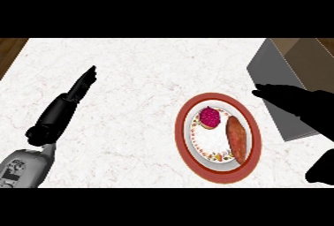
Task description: Pick the sweet potato from the plate and place it in the cardboard box
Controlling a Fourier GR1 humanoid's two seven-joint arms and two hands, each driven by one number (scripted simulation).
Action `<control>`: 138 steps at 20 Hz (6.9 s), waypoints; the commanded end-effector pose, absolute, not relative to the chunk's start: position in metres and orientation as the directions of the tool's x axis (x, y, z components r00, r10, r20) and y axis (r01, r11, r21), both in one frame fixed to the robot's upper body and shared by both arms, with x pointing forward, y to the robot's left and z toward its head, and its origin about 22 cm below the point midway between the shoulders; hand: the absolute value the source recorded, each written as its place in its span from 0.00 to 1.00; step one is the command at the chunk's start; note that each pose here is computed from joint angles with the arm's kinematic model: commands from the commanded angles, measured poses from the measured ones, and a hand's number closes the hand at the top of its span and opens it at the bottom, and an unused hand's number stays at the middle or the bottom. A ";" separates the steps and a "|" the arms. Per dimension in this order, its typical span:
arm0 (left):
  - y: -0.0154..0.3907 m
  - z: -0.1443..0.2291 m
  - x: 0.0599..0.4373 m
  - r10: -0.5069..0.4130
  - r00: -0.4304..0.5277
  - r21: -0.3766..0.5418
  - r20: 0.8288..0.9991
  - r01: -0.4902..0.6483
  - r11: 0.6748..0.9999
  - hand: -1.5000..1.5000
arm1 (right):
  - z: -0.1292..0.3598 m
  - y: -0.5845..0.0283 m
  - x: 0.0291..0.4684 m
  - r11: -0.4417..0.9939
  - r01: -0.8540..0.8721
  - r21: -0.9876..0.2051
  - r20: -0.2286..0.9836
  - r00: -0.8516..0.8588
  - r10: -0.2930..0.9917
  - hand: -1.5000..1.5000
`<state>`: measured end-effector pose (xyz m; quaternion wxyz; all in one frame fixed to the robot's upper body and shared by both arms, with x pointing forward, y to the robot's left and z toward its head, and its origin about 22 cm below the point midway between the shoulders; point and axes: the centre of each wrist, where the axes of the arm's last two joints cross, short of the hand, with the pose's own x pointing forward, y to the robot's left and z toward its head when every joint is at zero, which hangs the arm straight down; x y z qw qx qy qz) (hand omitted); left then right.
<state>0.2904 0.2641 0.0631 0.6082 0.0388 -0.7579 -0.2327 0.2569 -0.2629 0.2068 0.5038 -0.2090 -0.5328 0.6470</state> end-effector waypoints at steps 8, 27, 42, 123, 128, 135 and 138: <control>0.248 0.066 0.289 -0.352 -0.263 0.409 0.898 0.207 0.889 0.50 | 0.184 -0.203 0.254 0.005 -0.527 -0.850 0.210 -0.331 0.920 0.00; 0.275 0.071 0.301 -0.341 -0.262 0.397 0.903 0.200 0.896 0.50 | 0.130 -0.183 0.265 -0.097 -0.503 -0.859 0.053 -0.276 0.960 0.00; 0.266 0.077 0.295 -0.355 -0.251 0.406 0.901 0.196 0.893 0.50 | 0.084 -0.199 0.283 -0.086 -0.531 -0.843 0.074 -0.273 0.959 0.00; 0.278 0.065 0.284 -0.332 -0.242 0.384 0.912 0.214 0.898 0.50 | 0.180 -0.350 0.426 0.342 -0.095 -0.935 0.179 0.706 0.685 1.00; 0.277 0.061 0.289 -0.333 -0.252 0.386 0.908 0.199 0.901 0.50 | 0.193 -0.352 0.422 0.446 -0.143 -0.883 0.289 0.584 0.759 0.00; 0.278 0.062 0.292 -0.347 -0.245 0.397 0.905 0.198 0.896 0.50 | 0.210 -0.370 0.404 0.589 0.334 -0.736 0.675 0.305 0.671 0.00; 0.272 0.064 0.288 -0.348 -0.244 0.398 0.905 0.201 0.895 0.50 | 0.211 -0.375 0.401 0.710 0.551 -0.439 0.890 0.159 0.427 0.00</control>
